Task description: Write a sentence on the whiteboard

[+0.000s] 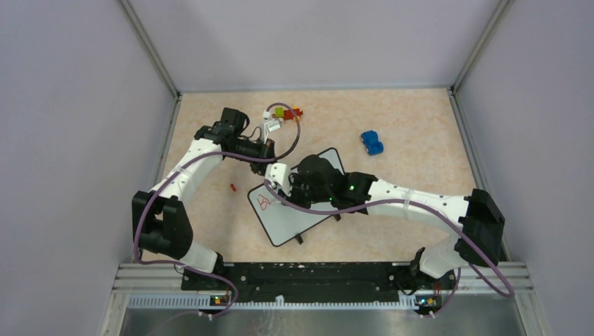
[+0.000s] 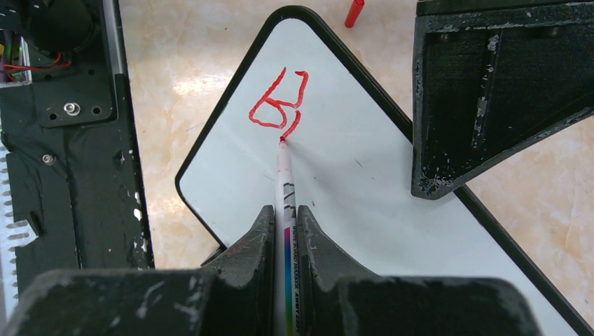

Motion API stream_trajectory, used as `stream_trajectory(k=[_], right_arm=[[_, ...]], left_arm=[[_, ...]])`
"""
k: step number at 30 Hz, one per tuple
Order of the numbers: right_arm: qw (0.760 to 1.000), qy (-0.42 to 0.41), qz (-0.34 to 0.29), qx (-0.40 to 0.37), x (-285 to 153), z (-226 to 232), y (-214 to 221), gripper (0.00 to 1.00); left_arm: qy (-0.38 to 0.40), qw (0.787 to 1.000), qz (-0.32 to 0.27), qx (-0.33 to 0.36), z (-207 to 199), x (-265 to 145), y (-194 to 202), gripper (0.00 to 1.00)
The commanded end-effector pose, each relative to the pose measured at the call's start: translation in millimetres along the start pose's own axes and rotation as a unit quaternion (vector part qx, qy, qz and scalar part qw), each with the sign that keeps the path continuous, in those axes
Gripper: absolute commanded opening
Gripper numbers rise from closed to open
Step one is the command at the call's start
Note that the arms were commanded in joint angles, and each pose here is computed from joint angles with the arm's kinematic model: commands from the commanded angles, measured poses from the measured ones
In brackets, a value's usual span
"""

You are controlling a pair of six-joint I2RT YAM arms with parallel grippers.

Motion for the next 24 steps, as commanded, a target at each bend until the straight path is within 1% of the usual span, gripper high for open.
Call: stream_trajectory(k=[1,11,24], right_arm=[[1.0,0.018,-0.022,-0.001,-7,-6,-15,0.0],[0.999,0.037,-0.036,0.01,-9,-18,-25,0.0],[0.998,0.046,-0.044,0.018,-12,-26,-28,0.0]], left_arm=[[0.019,1.0,0.004,0.004,-8,0,2,0.0],[0.017,1.0,0.003,0.004,-8,0,2,0.0],[0.015,1.0,0.004,0.004,-7,0,3,0.0]])
Point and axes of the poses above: each gripper's point midway between its finger pads, its own x axis out along the fingers, its own z axis along the line the jaws close on, y = z × x, the point moved 4 cm from there along -x, back along the fingers, and after that the axes turned 12 degrees about -x, right-handed, at the moved point
